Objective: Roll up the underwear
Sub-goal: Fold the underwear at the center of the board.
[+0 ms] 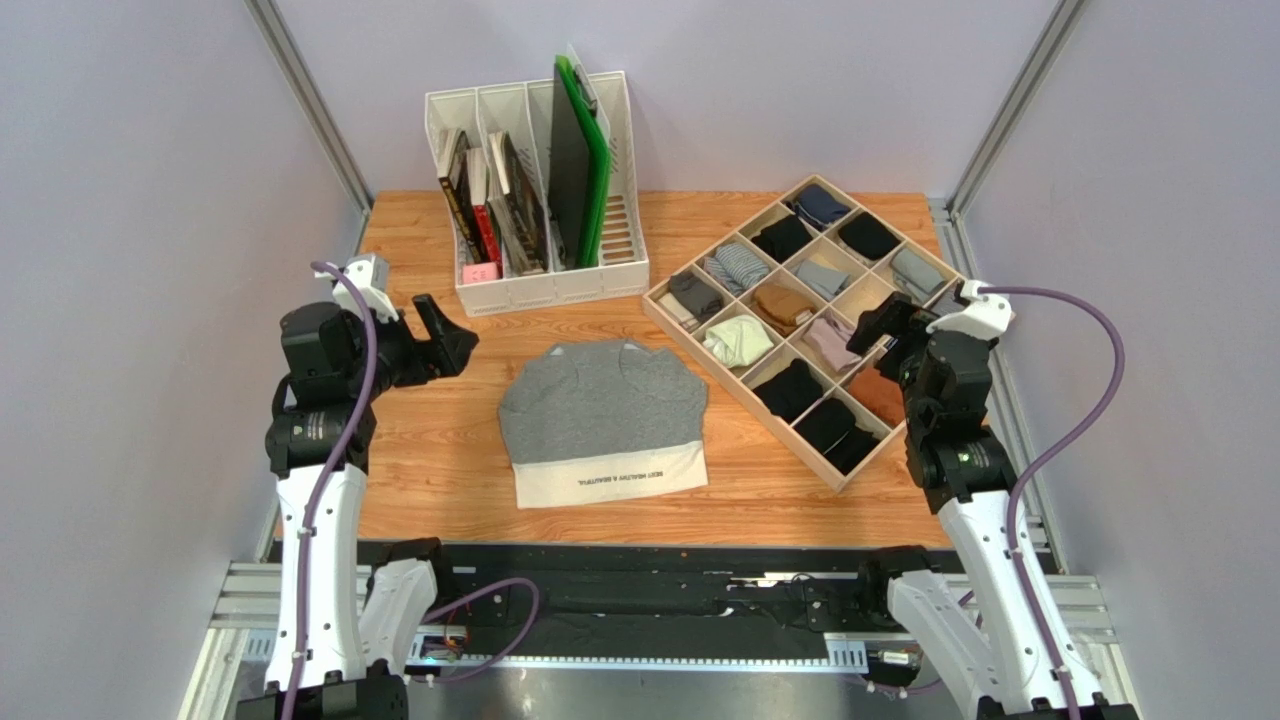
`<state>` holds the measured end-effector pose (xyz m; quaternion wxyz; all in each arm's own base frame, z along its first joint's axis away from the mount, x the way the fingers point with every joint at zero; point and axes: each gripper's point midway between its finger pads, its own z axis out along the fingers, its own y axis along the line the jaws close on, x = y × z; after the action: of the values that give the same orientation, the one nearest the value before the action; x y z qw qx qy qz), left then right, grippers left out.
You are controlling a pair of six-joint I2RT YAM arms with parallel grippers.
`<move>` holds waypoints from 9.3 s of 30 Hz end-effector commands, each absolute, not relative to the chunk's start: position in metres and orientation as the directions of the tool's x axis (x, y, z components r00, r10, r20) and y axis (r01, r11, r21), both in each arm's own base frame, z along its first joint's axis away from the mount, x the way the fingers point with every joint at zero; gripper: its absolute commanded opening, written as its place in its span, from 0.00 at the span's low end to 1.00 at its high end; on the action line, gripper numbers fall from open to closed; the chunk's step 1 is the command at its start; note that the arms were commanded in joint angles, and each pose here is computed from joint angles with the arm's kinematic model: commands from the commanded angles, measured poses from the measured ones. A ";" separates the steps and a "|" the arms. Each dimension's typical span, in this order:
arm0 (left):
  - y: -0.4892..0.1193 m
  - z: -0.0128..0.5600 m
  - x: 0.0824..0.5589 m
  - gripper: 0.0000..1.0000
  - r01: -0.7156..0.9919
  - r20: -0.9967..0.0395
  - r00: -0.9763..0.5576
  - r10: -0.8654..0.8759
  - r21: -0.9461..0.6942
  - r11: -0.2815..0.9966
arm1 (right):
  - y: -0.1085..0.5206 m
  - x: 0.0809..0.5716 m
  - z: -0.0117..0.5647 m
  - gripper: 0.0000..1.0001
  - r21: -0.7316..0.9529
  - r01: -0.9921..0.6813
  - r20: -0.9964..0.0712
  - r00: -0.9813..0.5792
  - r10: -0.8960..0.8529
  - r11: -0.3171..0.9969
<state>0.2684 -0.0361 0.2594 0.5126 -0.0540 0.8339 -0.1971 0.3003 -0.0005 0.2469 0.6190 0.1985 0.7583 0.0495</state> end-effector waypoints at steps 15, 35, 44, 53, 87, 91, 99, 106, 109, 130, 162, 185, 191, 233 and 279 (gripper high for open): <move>-0.022 0.254 0.273 0.90 0.019 -0.842 -0.424 -0.332 -0.375 0.927 | 0.024 0.282 0.267 0.83 0.383 0.126 -0.895 -0.196 0.401 0.915; -0.010 0.182 0.314 0.87 -0.219 -0.753 -0.430 -0.498 -0.448 0.867 | 0.420 0.188 0.189 0.69 0.466 -0.533 -0.729 -0.684 -0.035 0.706; -0.003 0.122 0.308 0.83 -0.310 -0.696 -0.465 -0.547 -0.450 0.837 | 0.493 0.138 0.145 0.47 0.536 -0.566 -0.602 -0.776 -0.186 0.626; 0.002 0.103 0.308 0.81 -0.345 -0.682 -0.459 -0.570 -0.455 0.821 | 0.521 0.130 0.096 0.41 0.465 -0.552 -0.551 -0.793 -0.262 0.692; -0.009 0.099 0.307 0.80 -0.317 -0.634 -0.485 -0.603 -0.515 0.796 | 0.526 0.143 0.055 0.31 0.178 -0.565 -0.608 -0.707 -0.361 0.806; -0.009 0.099 0.307 0.80 -0.318 -0.634 -0.486 -0.602 -0.513 0.797 | 0.532 0.142 0.052 0.30 0.183 -0.578 -0.607 -0.702 -0.371 0.795; -0.010 0.098 0.308 0.80 -0.314 -0.633 -0.490 -0.599 -0.513 0.799 | 0.535 0.144 0.046 0.29 0.162 -0.589 -0.611 -0.690 -0.389 0.791; -0.009 0.099 0.307 0.79 -0.314 -0.635 -0.488 -0.599 -0.513 0.799 | 0.534 0.148 0.039 0.28 0.135 -0.589 -0.608 -0.684 -0.403 0.797; -0.009 0.102 0.306 0.75 -0.309 -0.639 -0.484 -0.598 -0.515 0.800 | 0.532 0.148 0.037 0.26 0.128 -0.585 -0.603 -0.687 -0.405 0.801; -0.009 0.097 0.298 0.73 -0.320 -0.638 -0.489 -0.594 -0.503 0.803 | 0.512 0.146 0.020 0.00 0.082 -0.549 -0.543 -0.724 -0.425 0.832; -0.051 0.051 0.283 0.48 -0.225 -0.541 -0.683 -0.491 -0.484 0.846 | 0.518 0.146 0.050 0.00 0.340 -0.522 -0.544 -0.788 -0.289 0.783; -0.063 0.046 0.299 0.00 -0.169 -0.524 -0.707 -0.474 -0.526 0.834 | 0.521 0.145 0.050 0.00 0.352 -0.533 -0.538 -0.788 -0.299 0.769; -0.060 0.075 0.300 0.00 -0.153 -0.578 -0.655 -0.487 -0.530 0.834 | 0.524 0.144 0.071 0.00 0.378 -0.552 -0.561 -0.775 -0.290 0.743; -0.272 0.122 0.329 0.00 0.283 -0.651 -0.759 -0.013 -0.347 0.894 | 0.326 0.178 0.080 0.00 0.356 -0.207 -0.520 -0.854 0.009 0.911; -0.367 0.112 0.326 0.00 0.406 -0.629 -0.770 0.104 -0.359 0.840 | 0.222 0.176 0.047 0.00 0.172 -0.019 -0.476 -0.877 0.067 0.985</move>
<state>0.3170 -0.3509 0.0949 0.2893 0.1384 0.9193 -0.2283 0.1743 0.2350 0.0438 0.2400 -0.0040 0.9658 0.0984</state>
